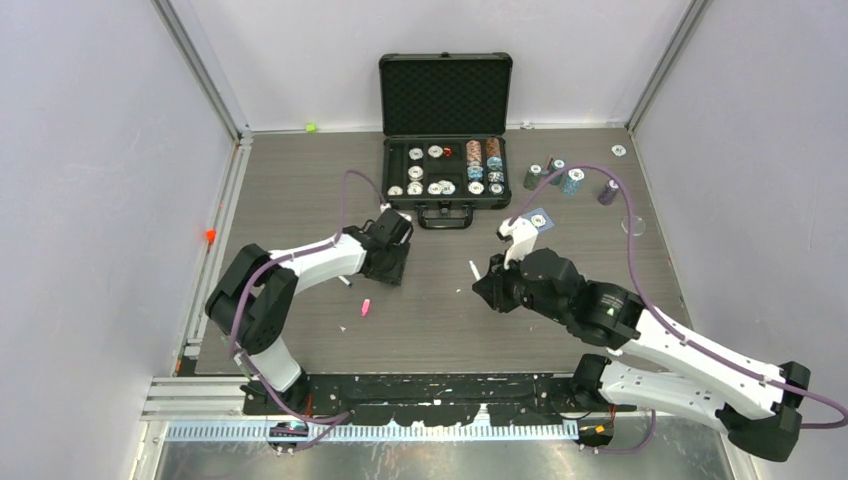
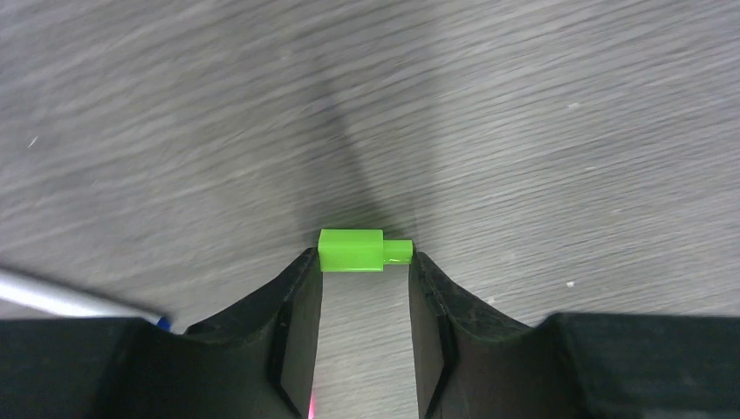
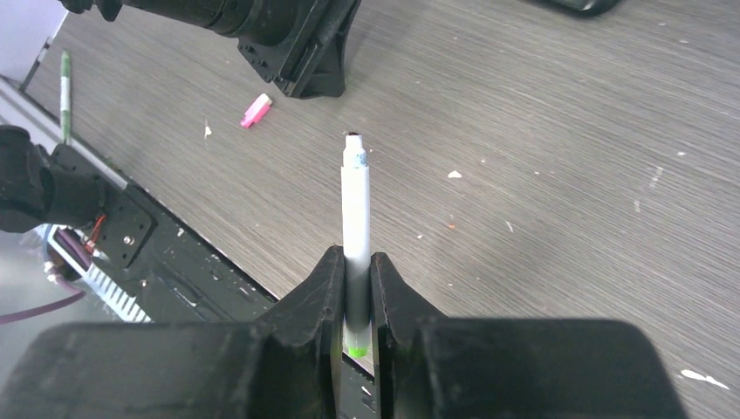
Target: Insert the pens into the pen caps
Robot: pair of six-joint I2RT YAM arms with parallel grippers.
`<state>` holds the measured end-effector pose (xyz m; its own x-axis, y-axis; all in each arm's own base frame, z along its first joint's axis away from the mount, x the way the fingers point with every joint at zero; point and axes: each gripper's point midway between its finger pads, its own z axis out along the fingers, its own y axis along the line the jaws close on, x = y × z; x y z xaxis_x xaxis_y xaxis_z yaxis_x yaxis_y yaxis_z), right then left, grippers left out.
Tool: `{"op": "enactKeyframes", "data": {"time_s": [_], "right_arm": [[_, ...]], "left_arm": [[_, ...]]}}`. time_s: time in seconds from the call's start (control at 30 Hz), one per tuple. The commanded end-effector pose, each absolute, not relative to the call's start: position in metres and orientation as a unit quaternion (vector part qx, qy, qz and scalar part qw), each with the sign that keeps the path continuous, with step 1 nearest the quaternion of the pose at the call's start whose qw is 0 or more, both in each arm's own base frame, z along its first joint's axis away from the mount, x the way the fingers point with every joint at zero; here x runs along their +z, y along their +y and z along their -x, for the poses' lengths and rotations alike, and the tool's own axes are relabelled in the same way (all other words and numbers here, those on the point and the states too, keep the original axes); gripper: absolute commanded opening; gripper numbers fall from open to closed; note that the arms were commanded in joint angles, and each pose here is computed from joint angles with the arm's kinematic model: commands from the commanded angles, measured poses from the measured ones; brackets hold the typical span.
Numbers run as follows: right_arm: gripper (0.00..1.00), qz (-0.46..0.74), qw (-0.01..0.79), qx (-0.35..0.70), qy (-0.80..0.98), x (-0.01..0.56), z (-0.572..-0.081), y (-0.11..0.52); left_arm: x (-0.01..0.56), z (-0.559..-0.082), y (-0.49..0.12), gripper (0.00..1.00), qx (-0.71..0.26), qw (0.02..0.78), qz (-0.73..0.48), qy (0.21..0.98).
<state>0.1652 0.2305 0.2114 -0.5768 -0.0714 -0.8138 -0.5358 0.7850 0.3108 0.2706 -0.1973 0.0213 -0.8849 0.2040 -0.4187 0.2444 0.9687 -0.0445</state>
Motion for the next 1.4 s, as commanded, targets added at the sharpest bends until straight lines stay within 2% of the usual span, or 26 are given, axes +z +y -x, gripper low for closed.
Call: {"op": "enactKeyframes", "data": {"time_s": [0.0, 0.1, 0.27, 0.43, 0.6, 0.67, 0.7, 0.9, 0.97, 1.03, 1.37], "right_arm": [[0.01, 0.137, 0.468, 0.259, 0.834, 0.235, -0.172, 0.207], [0.00, 0.118, 0.476, 0.248, 0.835, 0.232, -0.173, 0.195], [0.01, 0.084, 0.490, 0.240, 0.834, 0.235, -0.175, 0.182], [0.01, 0.063, 0.498, 0.228, 0.834, 0.238, -0.178, 0.173], [0.00, 0.037, 0.513, 0.215, 0.830, 0.242, -0.183, 0.163], [0.00, 0.024, 0.521, 0.211, 0.827, 0.243, -0.185, 0.158], [0.00, 0.018, 0.525, 0.206, 0.825, 0.243, -0.186, 0.155], [0.00, -0.011, 0.542, 0.187, 0.819, 0.243, -0.193, 0.145], [0.01, -0.015, 0.543, 0.191, 0.818, 0.242, -0.194, 0.146], [0.00, -0.015, 0.540, 0.200, 0.818, 0.240, -0.194, 0.151], [0.00, -0.021, 0.516, 0.244, 0.821, 0.231, -0.182, 0.159]], "left_arm": [[0.035, -0.287, -0.241, 0.33, -0.094, 0.243, -0.223, 0.939], [0.036, -0.294, -0.253, 0.36, -0.090, 0.251, -0.274, 0.924], [0.036, -0.312, -0.250, 0.41, -0.029, 0.258, -0.322, 0.911], [0.038, -0.314, -0.256, 0.55, -0.033, 0.251, -0.326, 0.911], [0.071, -0.310, -0.259, 0.74, -0.058, 0.276, -0.296, 0.913], [0.090, -0.307, -0.255, 0.96, -0.061, 0.285, -0.265, 0.919], [0.098, -0.306, -0.252, 0.99, -0.057, 0.288, -0.237, 0.926], [0.101, -0.283, -0.238, 1.00, -0.070, 0.256, 0.017, 0.964], [0.090, -0.277, -0.240, 0.96, -0.073, 0.241, 0.085, 0.964], [0.081, -0.273, -0.254, 0.88, -0.091, 0.221, 0.120, 0.964], [0.051, -0.291, -0.267, 0.66, -0.057, 0.215, 0.199, 0.954]]}}
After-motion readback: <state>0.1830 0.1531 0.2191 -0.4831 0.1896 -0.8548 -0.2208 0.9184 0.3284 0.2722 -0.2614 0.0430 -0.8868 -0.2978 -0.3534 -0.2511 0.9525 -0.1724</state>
